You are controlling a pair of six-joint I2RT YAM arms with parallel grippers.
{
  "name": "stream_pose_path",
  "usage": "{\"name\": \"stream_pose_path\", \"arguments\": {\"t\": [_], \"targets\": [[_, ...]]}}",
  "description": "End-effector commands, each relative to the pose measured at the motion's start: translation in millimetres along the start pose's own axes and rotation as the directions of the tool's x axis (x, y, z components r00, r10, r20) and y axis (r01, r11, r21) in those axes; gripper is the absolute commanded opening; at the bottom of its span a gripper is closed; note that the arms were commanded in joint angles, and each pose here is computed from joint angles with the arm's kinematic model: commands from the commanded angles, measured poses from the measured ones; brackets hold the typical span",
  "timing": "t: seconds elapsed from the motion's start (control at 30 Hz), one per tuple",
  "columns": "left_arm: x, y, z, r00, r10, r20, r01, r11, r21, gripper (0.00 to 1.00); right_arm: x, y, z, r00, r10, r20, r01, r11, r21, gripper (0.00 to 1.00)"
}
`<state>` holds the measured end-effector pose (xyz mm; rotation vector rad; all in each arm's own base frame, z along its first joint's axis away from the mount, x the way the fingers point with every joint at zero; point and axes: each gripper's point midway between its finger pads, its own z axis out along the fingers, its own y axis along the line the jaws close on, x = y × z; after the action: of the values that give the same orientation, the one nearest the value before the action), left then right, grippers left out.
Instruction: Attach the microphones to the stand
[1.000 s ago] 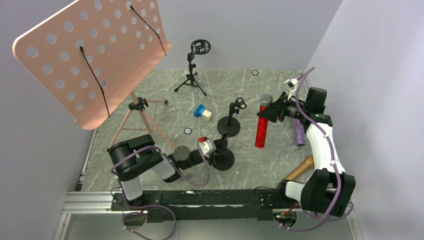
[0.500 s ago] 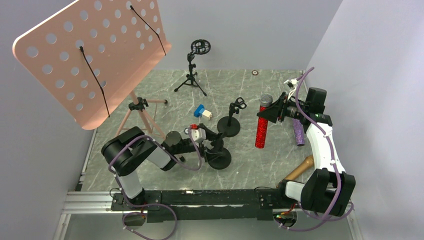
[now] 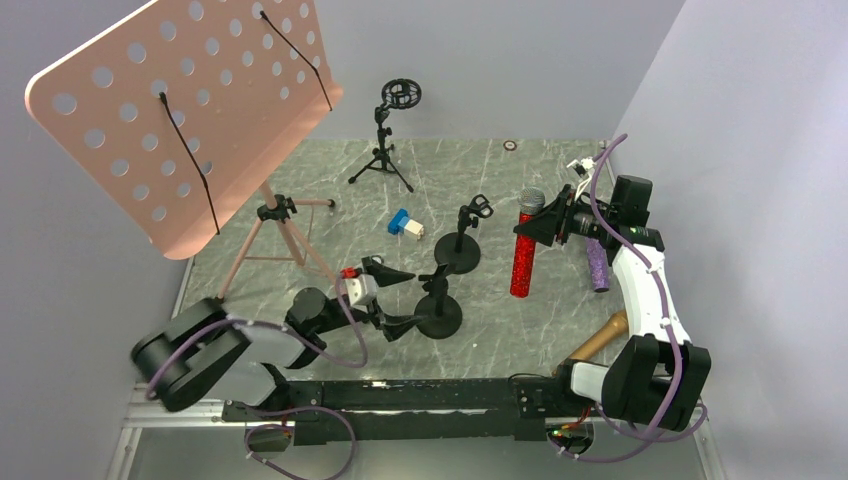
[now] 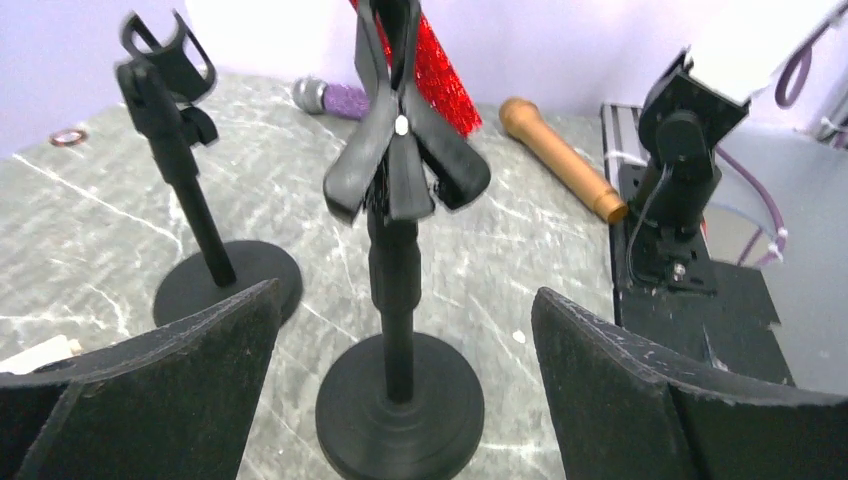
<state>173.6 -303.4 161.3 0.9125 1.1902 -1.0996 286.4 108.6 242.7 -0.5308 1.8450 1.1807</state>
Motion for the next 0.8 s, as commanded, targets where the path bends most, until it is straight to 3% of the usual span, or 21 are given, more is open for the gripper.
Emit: {"name": "stream_pose_path", "arguments": {"t": [0.0,0.23,0.77], "targets": [[-10,9,-3,0.999,0.022,-0.043,-0.027,0.991,-0.133,0.99,-18,5,-1,0.996,-0.084,0.022,0.085,0.996,-0.021,0.1],[-19,23,5,0.993,0.035,-0.111,-0.067,0.951,-0.303,0.99,-18,4,-1,0.997,-0.078,0.021,0.079,0.997,-0.019,0.1],[-52,9,32,0.998,0.067,0.007,-0.064,0.972,-0.228,0.99,-18,5,-1,0.997,-0.08,0.021,0.08,0.997,-0.022,0.1]]}}
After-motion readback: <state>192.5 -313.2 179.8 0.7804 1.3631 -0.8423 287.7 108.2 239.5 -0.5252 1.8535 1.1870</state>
